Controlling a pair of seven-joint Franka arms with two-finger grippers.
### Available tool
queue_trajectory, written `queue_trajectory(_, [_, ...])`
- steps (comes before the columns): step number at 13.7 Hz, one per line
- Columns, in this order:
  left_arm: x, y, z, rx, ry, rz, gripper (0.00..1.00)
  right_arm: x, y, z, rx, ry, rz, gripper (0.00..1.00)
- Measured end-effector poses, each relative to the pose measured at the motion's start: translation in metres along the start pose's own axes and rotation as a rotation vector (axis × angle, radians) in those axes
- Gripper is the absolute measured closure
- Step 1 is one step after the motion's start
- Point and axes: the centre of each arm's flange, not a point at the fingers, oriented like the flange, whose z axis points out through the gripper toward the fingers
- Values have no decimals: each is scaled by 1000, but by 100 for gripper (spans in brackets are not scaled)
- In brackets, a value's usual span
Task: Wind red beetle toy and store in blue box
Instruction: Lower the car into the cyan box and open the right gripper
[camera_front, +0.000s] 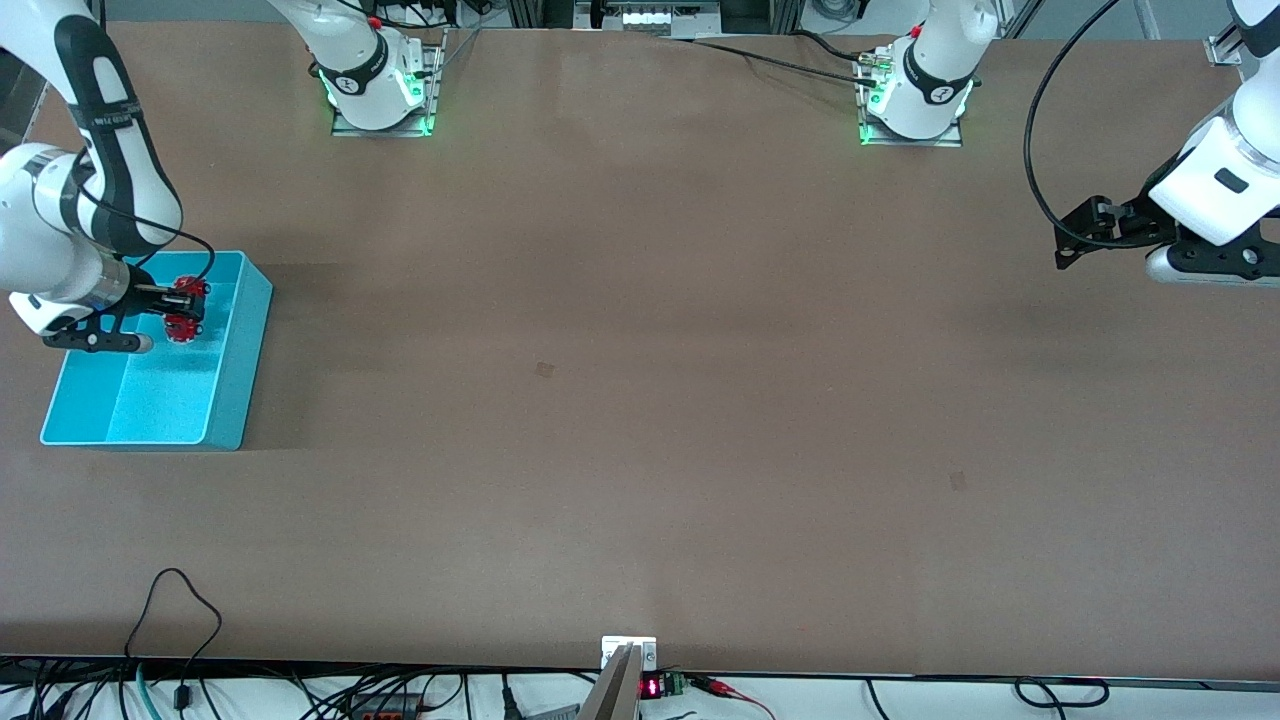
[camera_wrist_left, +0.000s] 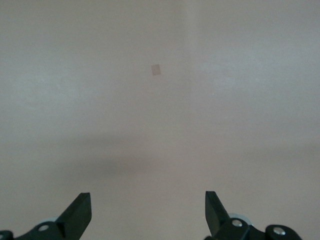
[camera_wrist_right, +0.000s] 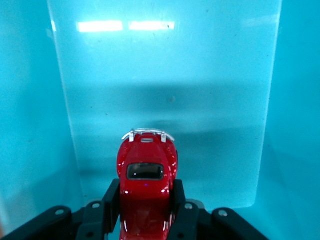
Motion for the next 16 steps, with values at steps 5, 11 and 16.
queue_trajectory(5, [0, 0, 0, 0, 0, 0, 0, -2, 8, 35, 7, -41, 5, 56])
queue_trajectory(11, [0, 0, 0, 0, 0, 0, 0, -3, 9, 47, 11, -61, 6, 55])
queue_trajectory(16, [0, 0, 0, 0, 0, 0, 0, 3, 13, 37, 4, -39, 6, 17])
